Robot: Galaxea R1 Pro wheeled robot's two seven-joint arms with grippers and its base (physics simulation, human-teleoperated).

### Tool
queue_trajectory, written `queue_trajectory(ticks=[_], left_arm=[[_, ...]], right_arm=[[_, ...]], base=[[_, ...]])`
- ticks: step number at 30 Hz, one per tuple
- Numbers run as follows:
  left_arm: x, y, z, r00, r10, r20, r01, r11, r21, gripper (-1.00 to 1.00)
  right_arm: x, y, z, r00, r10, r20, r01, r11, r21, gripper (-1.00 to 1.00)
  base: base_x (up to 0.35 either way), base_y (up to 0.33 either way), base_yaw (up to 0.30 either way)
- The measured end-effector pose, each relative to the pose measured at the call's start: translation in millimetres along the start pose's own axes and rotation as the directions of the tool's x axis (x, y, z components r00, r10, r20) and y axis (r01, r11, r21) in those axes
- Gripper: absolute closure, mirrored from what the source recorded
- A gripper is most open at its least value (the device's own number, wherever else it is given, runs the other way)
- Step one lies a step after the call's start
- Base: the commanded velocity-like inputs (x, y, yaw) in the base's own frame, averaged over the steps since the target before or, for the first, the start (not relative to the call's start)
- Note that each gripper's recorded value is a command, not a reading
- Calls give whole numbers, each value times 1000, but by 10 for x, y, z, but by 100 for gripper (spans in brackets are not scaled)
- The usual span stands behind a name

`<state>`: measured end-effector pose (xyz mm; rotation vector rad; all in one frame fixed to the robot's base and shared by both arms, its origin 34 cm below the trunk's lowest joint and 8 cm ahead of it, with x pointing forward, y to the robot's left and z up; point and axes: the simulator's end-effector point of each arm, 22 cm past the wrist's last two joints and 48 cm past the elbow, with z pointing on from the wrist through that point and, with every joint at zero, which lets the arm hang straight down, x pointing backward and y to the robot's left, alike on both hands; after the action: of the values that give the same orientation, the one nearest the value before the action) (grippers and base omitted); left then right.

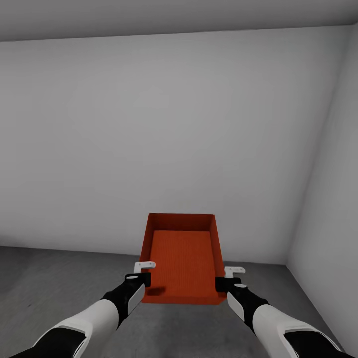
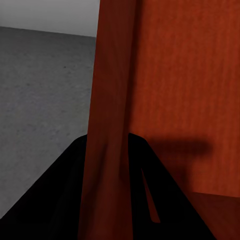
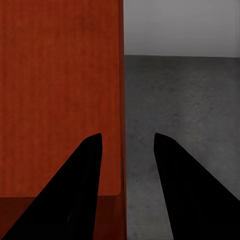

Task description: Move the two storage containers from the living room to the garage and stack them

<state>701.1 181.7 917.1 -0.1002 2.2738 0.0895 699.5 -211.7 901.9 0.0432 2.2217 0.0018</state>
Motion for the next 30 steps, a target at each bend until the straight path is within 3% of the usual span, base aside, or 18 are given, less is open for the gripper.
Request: queue_trajectory(ticks=[30], left_arm=[[-4, 7, 0, 1000, 1, 1, -1, 1000, 0, 100]], right_arm=[[2, 8, -2, 1000, 1, 1, -1, 1000, 0, 100]], base=[[238, 175, 0]])
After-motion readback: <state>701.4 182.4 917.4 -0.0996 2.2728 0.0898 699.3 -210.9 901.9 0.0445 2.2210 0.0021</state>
